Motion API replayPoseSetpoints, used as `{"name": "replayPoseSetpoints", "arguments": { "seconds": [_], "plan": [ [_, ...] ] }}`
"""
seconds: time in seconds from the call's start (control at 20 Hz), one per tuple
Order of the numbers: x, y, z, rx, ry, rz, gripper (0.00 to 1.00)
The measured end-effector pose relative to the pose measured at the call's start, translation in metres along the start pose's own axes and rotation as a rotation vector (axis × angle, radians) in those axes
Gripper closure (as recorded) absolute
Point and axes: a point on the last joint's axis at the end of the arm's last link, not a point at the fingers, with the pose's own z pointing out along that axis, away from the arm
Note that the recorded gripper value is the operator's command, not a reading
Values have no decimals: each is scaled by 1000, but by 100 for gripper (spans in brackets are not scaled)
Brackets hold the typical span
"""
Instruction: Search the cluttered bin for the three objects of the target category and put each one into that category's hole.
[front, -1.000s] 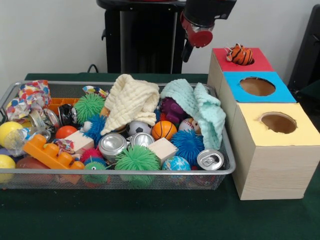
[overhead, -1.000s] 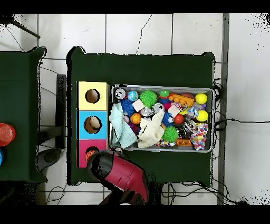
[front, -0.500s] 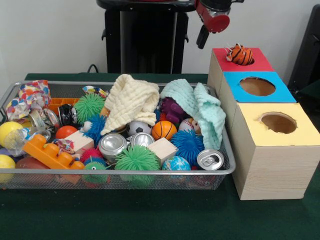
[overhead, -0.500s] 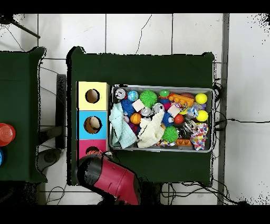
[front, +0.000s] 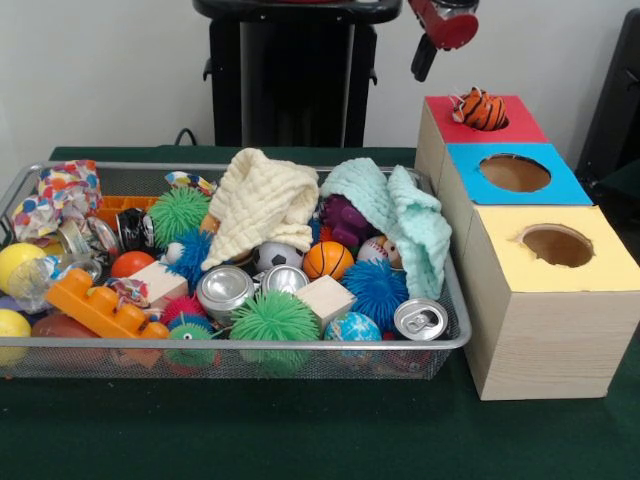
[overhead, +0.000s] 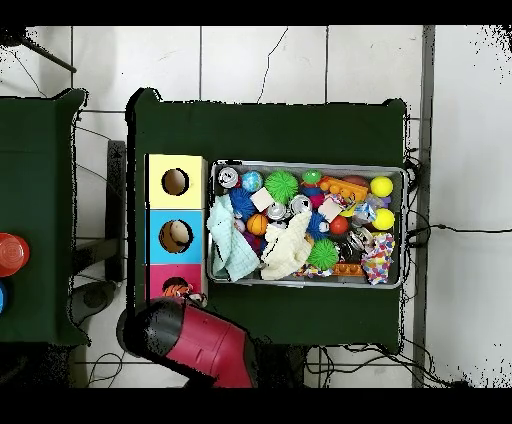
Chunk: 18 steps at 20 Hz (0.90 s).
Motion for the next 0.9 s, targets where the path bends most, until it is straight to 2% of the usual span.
{"name": "replayPoseSetpoints", "arguments": {
  "seconds": [0.2,0.35,0.4,0.9],
  "plan": [
    [4,0,-1,1,2,-5,100],
    [5,3,-2,-5,12,13,100],
    [5,7,-2,-13,27,35,100],
    [12,23,0,-33,83,120,100]
  ]
}}
